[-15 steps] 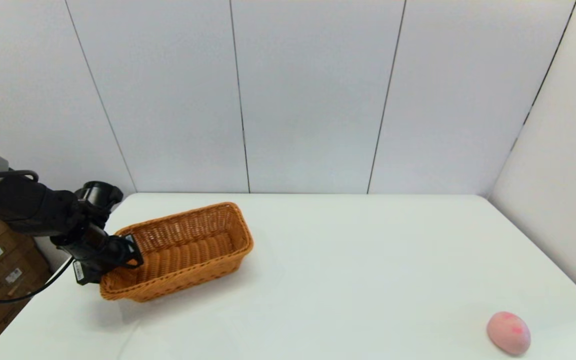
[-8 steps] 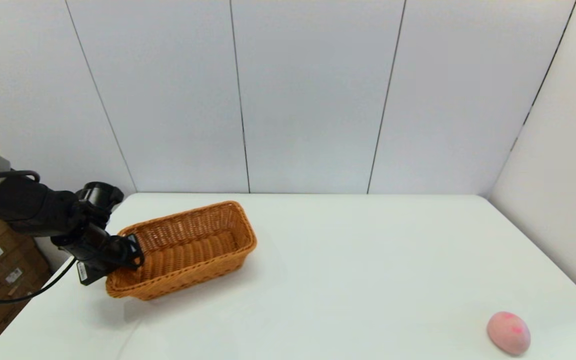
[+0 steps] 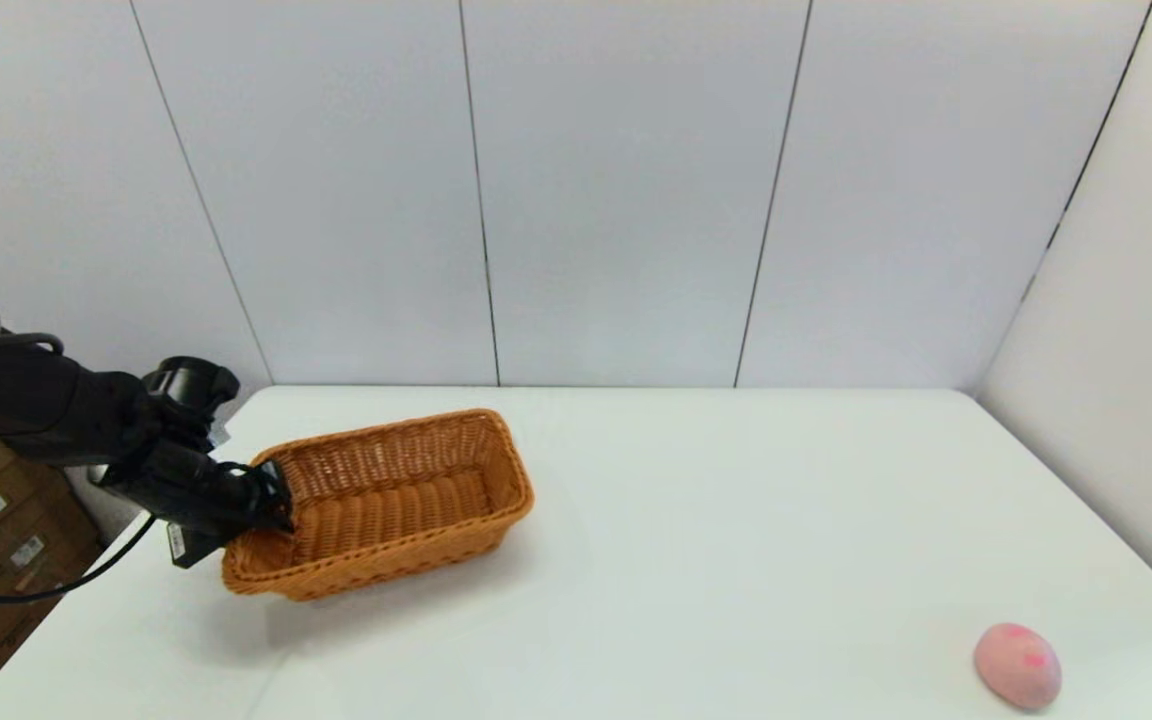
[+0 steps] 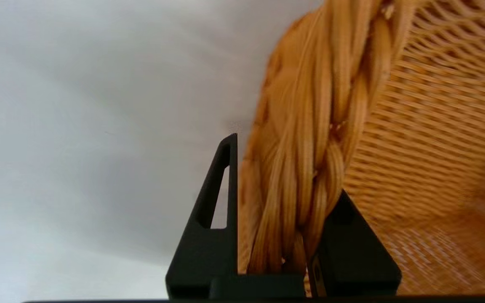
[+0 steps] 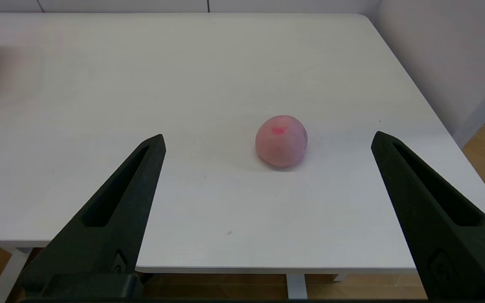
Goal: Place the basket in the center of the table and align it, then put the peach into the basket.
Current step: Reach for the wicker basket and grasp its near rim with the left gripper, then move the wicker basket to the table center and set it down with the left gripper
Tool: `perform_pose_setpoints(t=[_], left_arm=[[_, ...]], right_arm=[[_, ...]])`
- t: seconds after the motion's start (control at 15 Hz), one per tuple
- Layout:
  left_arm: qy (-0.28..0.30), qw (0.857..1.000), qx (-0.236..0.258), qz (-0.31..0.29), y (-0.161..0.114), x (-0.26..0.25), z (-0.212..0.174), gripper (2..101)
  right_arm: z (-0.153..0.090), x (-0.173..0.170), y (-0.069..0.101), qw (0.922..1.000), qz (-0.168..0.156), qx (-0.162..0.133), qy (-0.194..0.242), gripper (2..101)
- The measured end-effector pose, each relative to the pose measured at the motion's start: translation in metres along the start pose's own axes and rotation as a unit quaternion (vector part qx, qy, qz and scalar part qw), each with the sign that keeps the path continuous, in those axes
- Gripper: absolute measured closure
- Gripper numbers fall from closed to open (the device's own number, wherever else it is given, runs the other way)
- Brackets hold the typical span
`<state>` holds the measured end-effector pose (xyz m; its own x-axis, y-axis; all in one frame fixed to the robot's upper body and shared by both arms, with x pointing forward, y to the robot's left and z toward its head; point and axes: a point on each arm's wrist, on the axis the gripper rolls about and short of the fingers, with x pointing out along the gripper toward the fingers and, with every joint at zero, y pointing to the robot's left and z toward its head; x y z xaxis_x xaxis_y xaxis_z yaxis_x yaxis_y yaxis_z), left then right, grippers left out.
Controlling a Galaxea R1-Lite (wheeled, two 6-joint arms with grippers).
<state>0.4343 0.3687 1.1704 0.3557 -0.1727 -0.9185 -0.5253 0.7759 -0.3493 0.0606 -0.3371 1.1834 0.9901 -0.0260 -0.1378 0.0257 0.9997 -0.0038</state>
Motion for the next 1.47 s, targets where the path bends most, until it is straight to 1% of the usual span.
perform_pose_setpoints(t=[0.33,0.47,0.6,0.8,0.93,1.13,1.33,1.47], left_arm=[[0.019,0.999,0.0,-0.041,-0.007,-0.017,0.001,77.4],[0.042,0.997,0.0,-0.069,-0.012,-0.029,0.0,80.1],[0.069,0.993,0.0,-0.1,-0.017,-0.043,0.0,88.3],[0.068,0.991,0.015,-0.118,-0.03,-0.053,-0.003,88.3],[0.074,0.989,0.037,-0.123,-0.045,-0.054,-0.012,88.4],[0.093,0.982,0.089,-0.135,-0.078,-0.05,-0.034,88.4],[0.114,0.972,0.154,-0.138,-0.11,-0.04,-0.062,88.4],[0.127,0.962,0.205,-0.128,-0.129,-0.028,-0.082,88.4]], right_arm=[[0.0,0.0,0.0,1.0,0.0,0.0,0.0,5.2],[0.0,0.0,0.0,1.0,0.0,-0.001,0.001,5.2],[0.0,0.0,0.0,1.0,0.0,-0.001,0.001,5.2],[0.0,0.0,0.0,1.0,0.0,-0.001,0.001,5.2],[0.0,0.0,0.0,1.0,0.0,-0.001,0.001,5.2],[0.0,0.0,0.0,1.0,0.0,-0.001,0.0,5.2],[0.0,0.0,0.0,1.0,0.0,-0.001,0.001,5.2],[0.0,0.0,0.0,1.0,0.0,0.0,0.001,5.2]])
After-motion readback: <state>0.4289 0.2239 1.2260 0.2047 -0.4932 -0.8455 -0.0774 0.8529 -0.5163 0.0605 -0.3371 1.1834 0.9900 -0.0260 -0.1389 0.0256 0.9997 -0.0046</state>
